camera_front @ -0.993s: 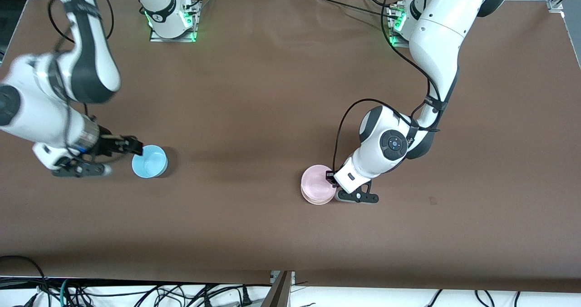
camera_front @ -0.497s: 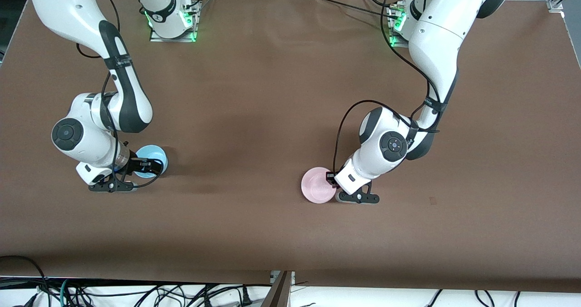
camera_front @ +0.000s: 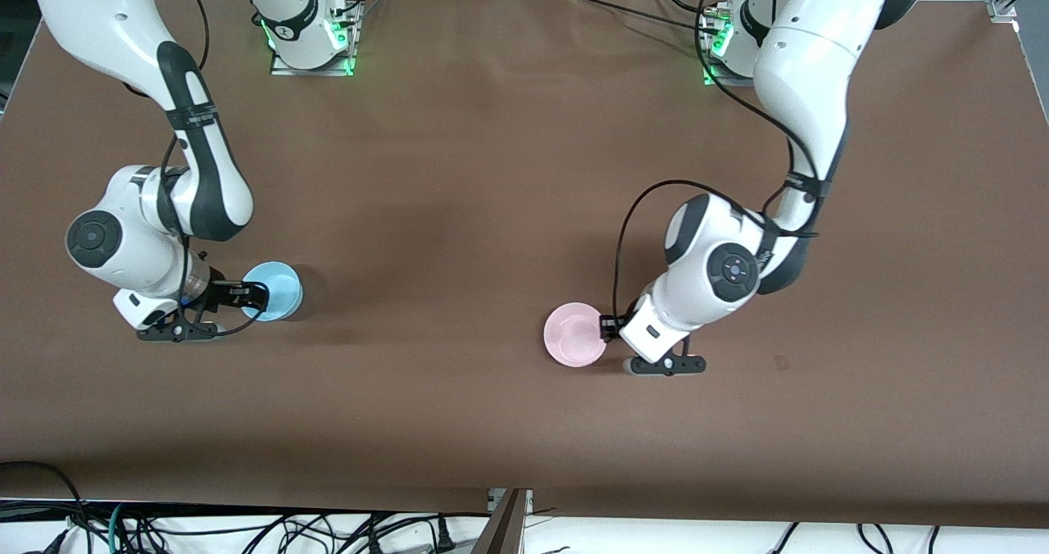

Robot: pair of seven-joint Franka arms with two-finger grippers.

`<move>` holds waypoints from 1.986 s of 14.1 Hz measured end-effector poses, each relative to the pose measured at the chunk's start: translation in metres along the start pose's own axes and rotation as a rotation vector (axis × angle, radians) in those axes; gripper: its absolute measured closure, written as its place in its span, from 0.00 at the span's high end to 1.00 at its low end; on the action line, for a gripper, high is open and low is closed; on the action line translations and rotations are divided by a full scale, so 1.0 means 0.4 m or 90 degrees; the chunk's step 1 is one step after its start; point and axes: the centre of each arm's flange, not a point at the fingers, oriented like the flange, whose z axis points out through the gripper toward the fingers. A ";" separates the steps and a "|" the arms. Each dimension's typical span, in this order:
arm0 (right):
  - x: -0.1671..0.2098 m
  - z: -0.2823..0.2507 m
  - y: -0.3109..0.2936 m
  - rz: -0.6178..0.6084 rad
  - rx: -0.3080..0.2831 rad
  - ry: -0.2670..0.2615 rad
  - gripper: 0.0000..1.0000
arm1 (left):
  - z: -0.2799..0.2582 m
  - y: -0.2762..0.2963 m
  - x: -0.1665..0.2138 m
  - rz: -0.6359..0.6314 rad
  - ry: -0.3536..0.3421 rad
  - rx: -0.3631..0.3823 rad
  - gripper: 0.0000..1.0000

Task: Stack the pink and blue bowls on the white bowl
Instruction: 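Grasp the blue bowl rim with the right gripper while the left gripper withdraws, then carry the blue bowl with the right gripper over the pink bowl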

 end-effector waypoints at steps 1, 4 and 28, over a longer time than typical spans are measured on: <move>-0.007 0.009 0.012 -0.003 -0.001 0.001 0.99 | -0.044 -0.031 0.017 -0.009 0.000 0.004 0.60; -0.037 0.045 0.022 -0.016 -0.004 0.011 0.99 | -0.191 -0.163 0.052 -0.014 -0.023 0.034 0.88; -0.116 0.087 0.029 -0.032 -0.008 0.042 0.04 | -0.960 -0.705 -0.149 -0.038 -0.075 0.141 1.00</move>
